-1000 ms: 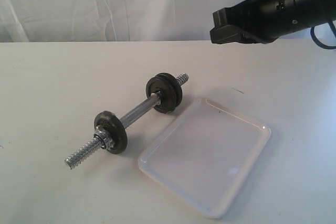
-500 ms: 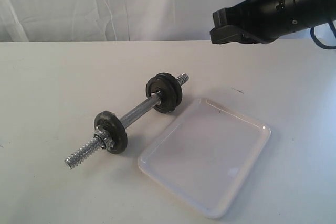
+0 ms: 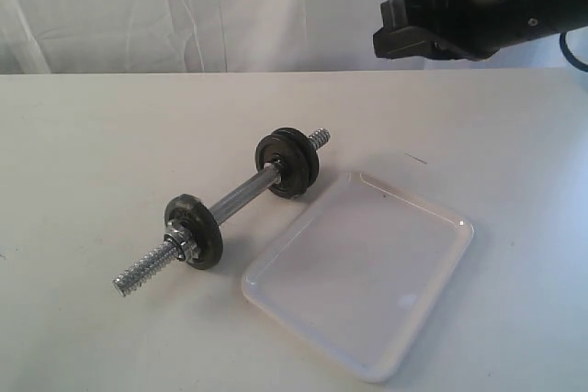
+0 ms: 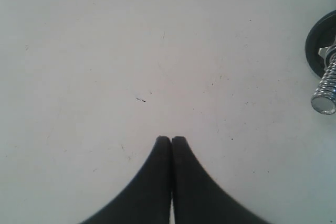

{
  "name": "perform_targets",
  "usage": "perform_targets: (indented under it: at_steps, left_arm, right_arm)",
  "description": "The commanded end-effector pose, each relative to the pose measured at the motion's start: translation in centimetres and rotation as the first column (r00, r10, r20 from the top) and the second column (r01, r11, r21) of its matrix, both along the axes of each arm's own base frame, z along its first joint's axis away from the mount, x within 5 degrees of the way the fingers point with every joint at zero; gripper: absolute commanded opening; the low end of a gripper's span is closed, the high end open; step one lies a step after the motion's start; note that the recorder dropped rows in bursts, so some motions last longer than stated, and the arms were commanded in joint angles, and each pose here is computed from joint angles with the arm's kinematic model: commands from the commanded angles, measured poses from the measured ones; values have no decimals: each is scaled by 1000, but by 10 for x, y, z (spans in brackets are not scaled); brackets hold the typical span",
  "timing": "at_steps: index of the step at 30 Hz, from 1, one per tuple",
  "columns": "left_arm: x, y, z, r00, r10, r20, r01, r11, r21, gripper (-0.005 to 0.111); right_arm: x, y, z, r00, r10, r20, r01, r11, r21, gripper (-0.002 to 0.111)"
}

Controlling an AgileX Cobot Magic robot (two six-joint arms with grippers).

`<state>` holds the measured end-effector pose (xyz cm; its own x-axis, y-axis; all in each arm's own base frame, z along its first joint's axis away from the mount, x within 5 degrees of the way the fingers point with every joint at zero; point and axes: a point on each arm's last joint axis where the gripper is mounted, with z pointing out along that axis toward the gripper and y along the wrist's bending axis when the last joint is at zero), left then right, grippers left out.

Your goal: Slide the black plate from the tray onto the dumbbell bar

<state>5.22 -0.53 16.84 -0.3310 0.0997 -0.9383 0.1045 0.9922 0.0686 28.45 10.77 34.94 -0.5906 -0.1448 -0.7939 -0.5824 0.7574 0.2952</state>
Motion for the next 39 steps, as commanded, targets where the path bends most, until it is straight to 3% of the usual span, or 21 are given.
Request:
perform_targets:
  at_steps: [1, 6, 11, 23, 29, 39]
  left_arm:
    - [0, 0, 0, 1000, 6, 6, -6, 1000, -12, 0]
    - [0, 0, 0, 1000, 6, 6, -6, 1000, -12, 0]
    - [0, 0, 0, 1000, 6, 6, -6, 1000, -12, 0]
    - [0, 0, 0, 1000, 6, 6, -6, 1000, -12, 0]
    - [0, 0, 0, 1000, 6, 6, -6, 1000, -12, 0]
    - [0, 0, 0, 1000, 6, 6, -6, 1000, -12, 0]
  right_arm:
    - [-31, -5, 36, 992, -1, 124, -2, 1000, 31, 0]
    - [-103, -21, 95, 932, -18, 363, -14, 996, 85, 0]
    - [-147, -31, 119, 876, -30, 482, -27, 993, 111, 0]
    - [-181, -37, 131, 831, -30, 555, -47, 991, 124, 0]
    - [-192, -44, 114, 816, -93, 571, 3, 988, 155, 0]
    - [-219, -51, 31, 873, -89, 480, 28, 991, 134, 0]
